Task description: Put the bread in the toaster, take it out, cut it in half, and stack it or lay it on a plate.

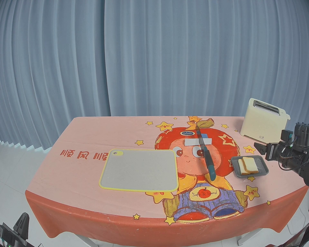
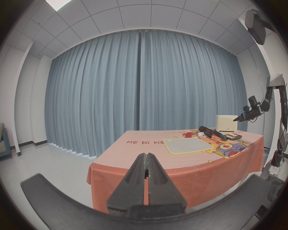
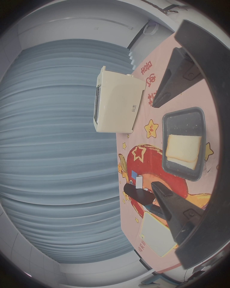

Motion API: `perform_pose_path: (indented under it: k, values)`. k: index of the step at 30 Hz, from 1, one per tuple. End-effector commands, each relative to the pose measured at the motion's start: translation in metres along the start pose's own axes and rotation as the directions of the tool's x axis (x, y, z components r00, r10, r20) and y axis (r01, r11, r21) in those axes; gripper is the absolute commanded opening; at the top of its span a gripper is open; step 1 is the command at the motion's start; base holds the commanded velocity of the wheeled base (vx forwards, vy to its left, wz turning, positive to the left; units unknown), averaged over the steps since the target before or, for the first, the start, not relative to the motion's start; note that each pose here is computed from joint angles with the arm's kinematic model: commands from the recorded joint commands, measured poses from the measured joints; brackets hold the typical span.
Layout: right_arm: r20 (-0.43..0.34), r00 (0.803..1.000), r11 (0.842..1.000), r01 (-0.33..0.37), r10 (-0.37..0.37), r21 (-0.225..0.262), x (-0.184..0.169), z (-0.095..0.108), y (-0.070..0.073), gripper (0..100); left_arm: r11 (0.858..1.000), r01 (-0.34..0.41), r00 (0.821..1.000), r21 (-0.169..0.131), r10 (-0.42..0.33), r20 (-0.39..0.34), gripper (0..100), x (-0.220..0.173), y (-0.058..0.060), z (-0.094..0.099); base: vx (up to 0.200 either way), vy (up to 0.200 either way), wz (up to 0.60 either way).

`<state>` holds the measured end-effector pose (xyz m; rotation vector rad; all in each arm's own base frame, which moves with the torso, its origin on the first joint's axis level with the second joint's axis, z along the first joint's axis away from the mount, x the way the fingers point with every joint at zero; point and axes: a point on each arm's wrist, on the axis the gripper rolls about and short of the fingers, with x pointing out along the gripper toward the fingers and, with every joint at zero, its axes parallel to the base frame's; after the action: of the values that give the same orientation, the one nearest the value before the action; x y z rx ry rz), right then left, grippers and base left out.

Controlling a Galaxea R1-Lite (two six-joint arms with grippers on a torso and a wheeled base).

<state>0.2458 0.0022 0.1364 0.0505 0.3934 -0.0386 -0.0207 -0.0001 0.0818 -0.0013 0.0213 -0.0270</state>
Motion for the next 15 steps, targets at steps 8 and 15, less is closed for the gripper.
perform_pose_path:
  k: [8, 15]
  values:
    - [0.102, 0.991, 0.997, 0.080, -0.081, 0.017, -0.015, 0.009, -0.022, 100, 1.000, 0.001, 1.000, -0.001, -0.001, -0.019, 0, 0.001, 0.000, -0.005, 0.000, 0.000, 0.00]
    - [0.148, 0.981, 0.991, 0.124, -0.128, 0.041, -0.027, 0.016, -0.034, 100, 1.000, 0.001, 1.000, -0.001, -0.001, -0.019, 0, 0.001, 0.000, -0.005, 0.000, 0.000, 0.00]
